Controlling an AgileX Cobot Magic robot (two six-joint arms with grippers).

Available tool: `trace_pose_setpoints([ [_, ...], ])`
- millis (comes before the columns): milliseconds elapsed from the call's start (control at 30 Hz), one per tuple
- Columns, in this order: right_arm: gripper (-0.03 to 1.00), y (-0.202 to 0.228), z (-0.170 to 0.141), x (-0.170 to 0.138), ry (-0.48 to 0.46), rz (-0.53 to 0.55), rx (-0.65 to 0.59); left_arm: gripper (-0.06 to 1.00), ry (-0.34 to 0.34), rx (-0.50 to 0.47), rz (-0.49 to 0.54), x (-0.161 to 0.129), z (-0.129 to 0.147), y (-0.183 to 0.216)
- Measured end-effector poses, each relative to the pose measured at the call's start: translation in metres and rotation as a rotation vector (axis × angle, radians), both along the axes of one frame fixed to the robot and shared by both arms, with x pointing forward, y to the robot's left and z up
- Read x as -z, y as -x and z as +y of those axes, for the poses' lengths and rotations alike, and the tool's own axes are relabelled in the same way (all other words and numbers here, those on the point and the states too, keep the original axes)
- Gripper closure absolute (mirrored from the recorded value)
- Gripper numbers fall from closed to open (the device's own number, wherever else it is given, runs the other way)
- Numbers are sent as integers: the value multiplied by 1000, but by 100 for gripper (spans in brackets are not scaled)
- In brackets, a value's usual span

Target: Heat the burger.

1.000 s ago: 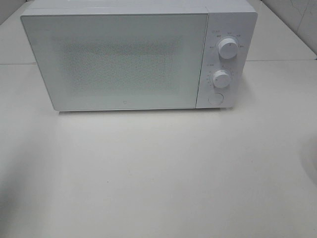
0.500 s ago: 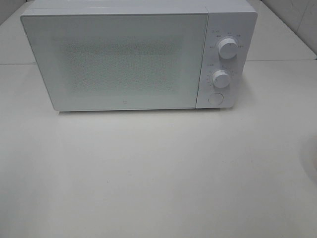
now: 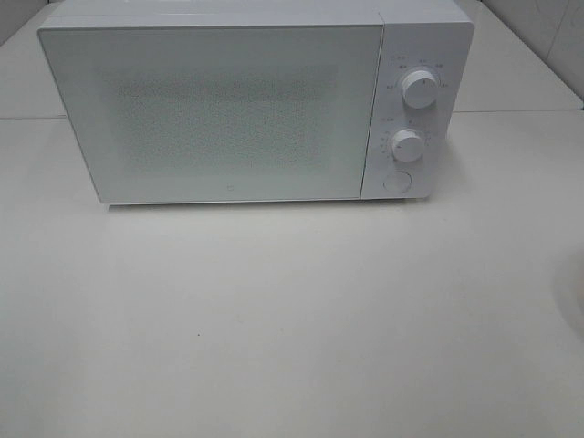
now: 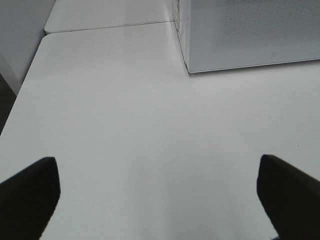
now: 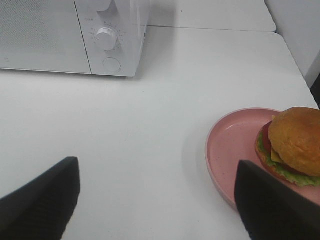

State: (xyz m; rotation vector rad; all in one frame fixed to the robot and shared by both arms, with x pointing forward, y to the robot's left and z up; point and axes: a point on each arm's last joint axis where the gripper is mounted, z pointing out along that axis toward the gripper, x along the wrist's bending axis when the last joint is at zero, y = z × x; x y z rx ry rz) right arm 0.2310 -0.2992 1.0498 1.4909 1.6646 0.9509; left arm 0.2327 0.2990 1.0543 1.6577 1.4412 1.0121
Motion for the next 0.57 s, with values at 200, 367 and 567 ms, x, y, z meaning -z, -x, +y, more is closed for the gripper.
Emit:
trace_pose_setpoints([
  [200, 21, 0, 0, 0, 0, 0, 0, -5, 8, -24, 0, 0, 2, 0],
  [367, 21, 0, 0, 0, 0, 0, 0, -5, 10, -27, 0, 0, 2, 0],
  [567, 21, 0, 0, 0, 0, 0, 0, -5, 10, -27, 0, 0, 2, 0],
])
